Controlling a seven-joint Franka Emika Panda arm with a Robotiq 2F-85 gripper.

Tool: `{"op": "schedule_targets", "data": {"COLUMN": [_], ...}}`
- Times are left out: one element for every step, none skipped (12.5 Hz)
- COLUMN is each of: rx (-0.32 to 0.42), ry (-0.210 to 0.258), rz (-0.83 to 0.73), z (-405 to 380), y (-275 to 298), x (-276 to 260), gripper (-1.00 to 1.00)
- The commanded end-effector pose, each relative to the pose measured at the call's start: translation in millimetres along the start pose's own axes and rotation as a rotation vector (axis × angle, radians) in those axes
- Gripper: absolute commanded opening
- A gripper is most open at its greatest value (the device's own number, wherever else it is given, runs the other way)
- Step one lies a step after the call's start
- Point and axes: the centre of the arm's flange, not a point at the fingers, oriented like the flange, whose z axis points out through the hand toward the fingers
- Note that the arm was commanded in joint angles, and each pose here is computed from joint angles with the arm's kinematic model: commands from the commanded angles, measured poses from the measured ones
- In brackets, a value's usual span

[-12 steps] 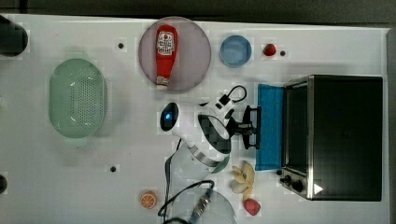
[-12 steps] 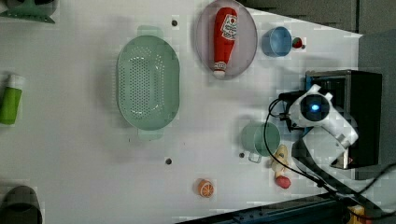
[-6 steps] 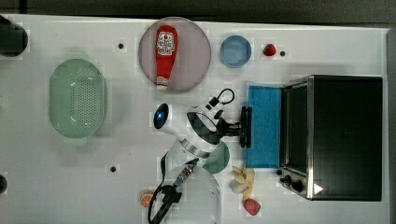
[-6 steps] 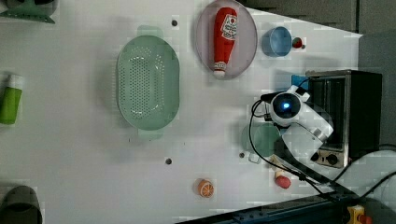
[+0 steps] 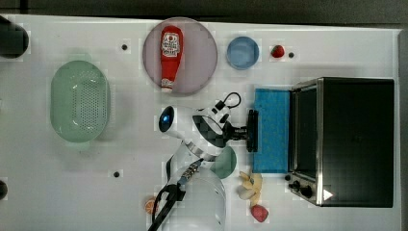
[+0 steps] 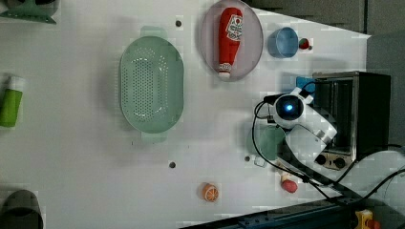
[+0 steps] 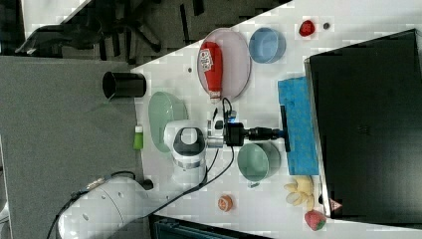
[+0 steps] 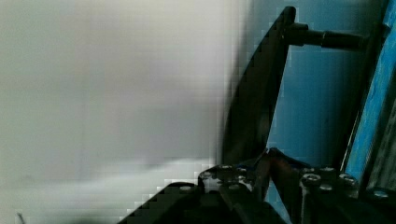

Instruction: Flap open oven.

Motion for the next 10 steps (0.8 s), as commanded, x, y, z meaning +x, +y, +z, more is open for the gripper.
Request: {"op": "schedule_targets", "data": {"rx": [0.184, 0.259, 0.336, 0.424, 0.509, 0.580, 0.634, 0.669, 0.692, 0.712], "ry": [0.097, 0.064, 0.030, -0.001, -0.033, -0.074, -0.118, -0.158, -0.154, -0.131], "rz": [0.263, 0.371, 0.478, 0.586, 0.680, 0.754, 0.800, 0.825, 0.842, 0.861], "z": [-72, -92, -113, -137, -163, -188, -212, -234, -258, -281], "y": [37, 54, 75, 99, 125, 153, 179, 204, 231, 258], "x": [31, 32, 32, 30, 26, 17, 6, -8, -19, -28], "gripper": [-0.65, -0.65, -0.65, -0.65, -0.65, -0.65, -0.65, -0.65, -0.65, -0.65]}}
